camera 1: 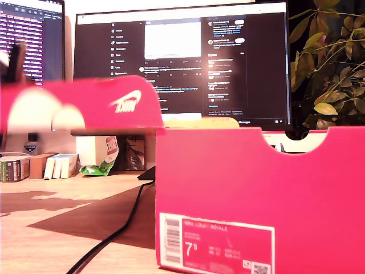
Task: Close the red shoebox by pushing the lid with your left arm and holding the box in place with your right arm
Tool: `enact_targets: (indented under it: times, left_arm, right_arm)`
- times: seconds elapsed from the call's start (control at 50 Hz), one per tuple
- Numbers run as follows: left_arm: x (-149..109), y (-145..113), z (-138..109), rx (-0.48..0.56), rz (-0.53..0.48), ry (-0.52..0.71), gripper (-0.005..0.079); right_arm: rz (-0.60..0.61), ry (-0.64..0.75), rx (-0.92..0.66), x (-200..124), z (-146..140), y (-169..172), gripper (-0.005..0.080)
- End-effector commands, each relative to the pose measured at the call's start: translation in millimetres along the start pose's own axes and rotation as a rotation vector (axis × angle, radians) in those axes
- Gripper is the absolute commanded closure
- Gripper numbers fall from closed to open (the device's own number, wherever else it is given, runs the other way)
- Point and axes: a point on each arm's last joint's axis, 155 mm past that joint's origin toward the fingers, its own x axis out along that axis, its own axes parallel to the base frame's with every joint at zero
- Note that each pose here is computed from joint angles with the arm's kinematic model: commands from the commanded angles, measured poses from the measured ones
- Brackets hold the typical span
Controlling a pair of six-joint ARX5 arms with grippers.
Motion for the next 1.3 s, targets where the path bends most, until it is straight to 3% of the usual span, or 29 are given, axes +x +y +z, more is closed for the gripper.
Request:
enact_targets:
  times: [0.0, 0.26, 0.6, 0.86, 1.06, 1.28]
  left_arm:
    - [8, -31, -6, 0.033, -0.066, 0.035, 0.0761]
    - [9, -78, -7, 0.104, -0.107, 0.031, 0.0761]
    - [47, -120, -18, 0.173, -0.162, 0.056, 0.0761]
    - [67, -156, -23, 0.222, -0.231, 0.040, 0.0761]
    - [75, -178, -20, 0.238, -0.270, 0.006, 0.0761]
    - [79, -203, -19, 0.269, -0.323, -0.016, 0.0761]
  right_arm:
    - [0.061, 0.038, -0.013, 2, -10, 12, 0.0764]
    - [0.101, 0.010, -0.025, 1, -2, 21, 0.0764]
    - [0.147, -0.030, -0.031, 1, 7, 37, 0.0764]
    - [0.152, 0.007, -0.042, 7, -3, 40, 0.0764]
    - [0.095, -0.063, -0.064, 10, 12, 30, 0.0764]
    - [0.188, -0.067, -0.086, 7, 15, 49, 0.0764]
